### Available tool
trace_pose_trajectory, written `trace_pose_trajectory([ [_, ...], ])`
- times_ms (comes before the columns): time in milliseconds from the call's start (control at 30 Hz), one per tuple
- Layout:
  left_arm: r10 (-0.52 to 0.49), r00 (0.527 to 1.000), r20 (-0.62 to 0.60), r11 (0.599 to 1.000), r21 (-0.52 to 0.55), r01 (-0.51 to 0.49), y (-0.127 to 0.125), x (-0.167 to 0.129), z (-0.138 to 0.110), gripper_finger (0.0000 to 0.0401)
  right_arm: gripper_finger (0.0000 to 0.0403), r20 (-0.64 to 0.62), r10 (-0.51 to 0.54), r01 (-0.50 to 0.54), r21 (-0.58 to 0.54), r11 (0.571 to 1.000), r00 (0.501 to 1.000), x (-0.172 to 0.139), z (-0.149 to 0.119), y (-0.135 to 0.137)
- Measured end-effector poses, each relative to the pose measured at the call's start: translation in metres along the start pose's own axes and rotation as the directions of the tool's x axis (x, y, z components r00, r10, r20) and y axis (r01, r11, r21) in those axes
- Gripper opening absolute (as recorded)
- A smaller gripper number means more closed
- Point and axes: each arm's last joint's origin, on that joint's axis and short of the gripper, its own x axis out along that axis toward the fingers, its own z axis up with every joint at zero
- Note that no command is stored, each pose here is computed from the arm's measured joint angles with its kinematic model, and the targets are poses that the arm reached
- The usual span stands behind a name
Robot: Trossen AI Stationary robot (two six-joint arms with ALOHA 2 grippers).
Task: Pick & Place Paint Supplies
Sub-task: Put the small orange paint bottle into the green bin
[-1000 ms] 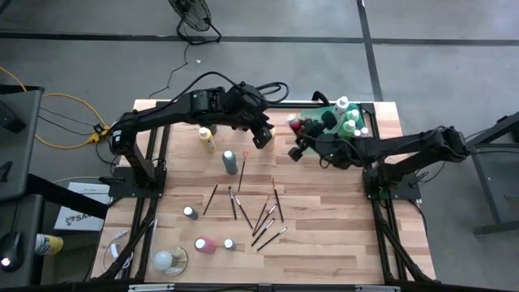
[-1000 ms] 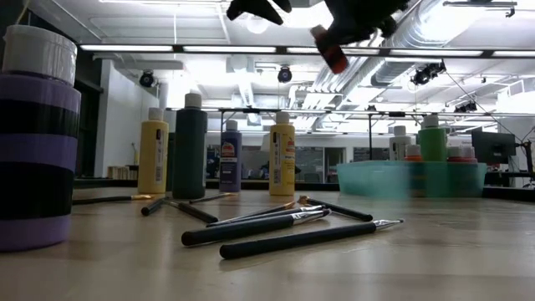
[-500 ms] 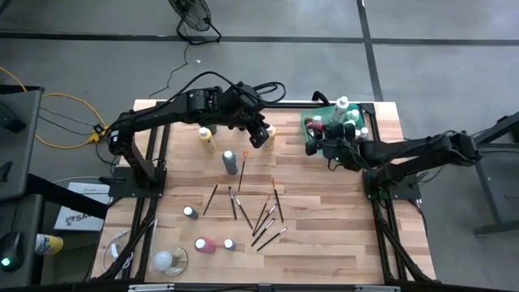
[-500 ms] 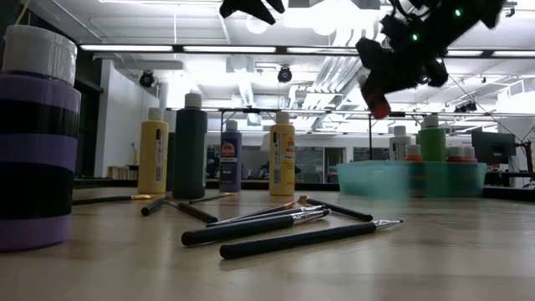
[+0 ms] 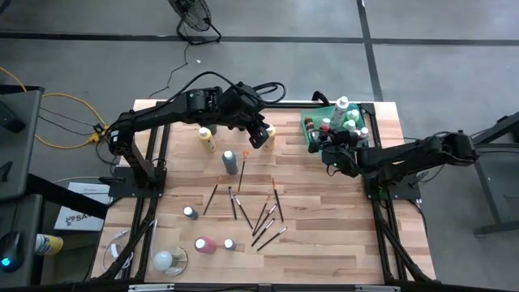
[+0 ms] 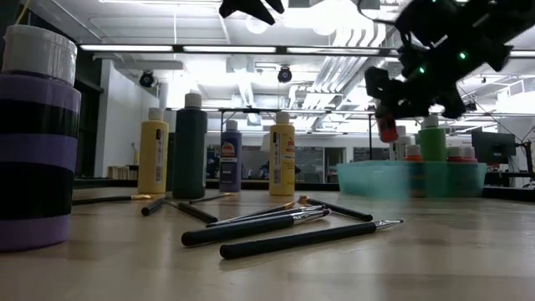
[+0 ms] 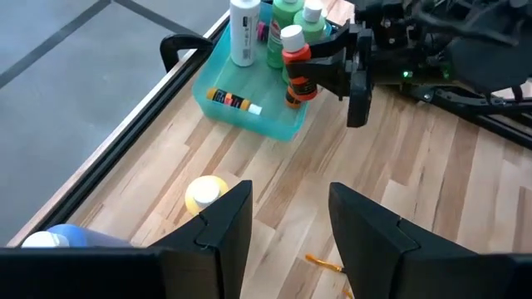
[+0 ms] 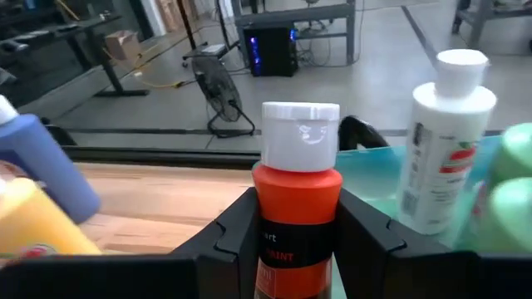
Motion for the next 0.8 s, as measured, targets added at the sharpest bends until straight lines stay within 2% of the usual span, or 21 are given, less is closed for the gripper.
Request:
trace_pose_trajectory([
  [333, 0.015, 1.0, -0.011, 1.0, 0.013, -0.014, 0.001, 0.0, -0.001, 0.0157, 0.0112, 0.012, -0.069, 0.068, 0.052, 0.996, 0.998, 0.01, -0.023, -0.002],
  [800, 0.029, 0.998, -0.047, 0.999, 0.032, -0.028, 0.002, 0.0, -0.005, 0.0157, 0.0112, 0.008, -0.105, 0.105, -0.016, 0.994, 0.994, 0.023, -0.054, 0.004],
])
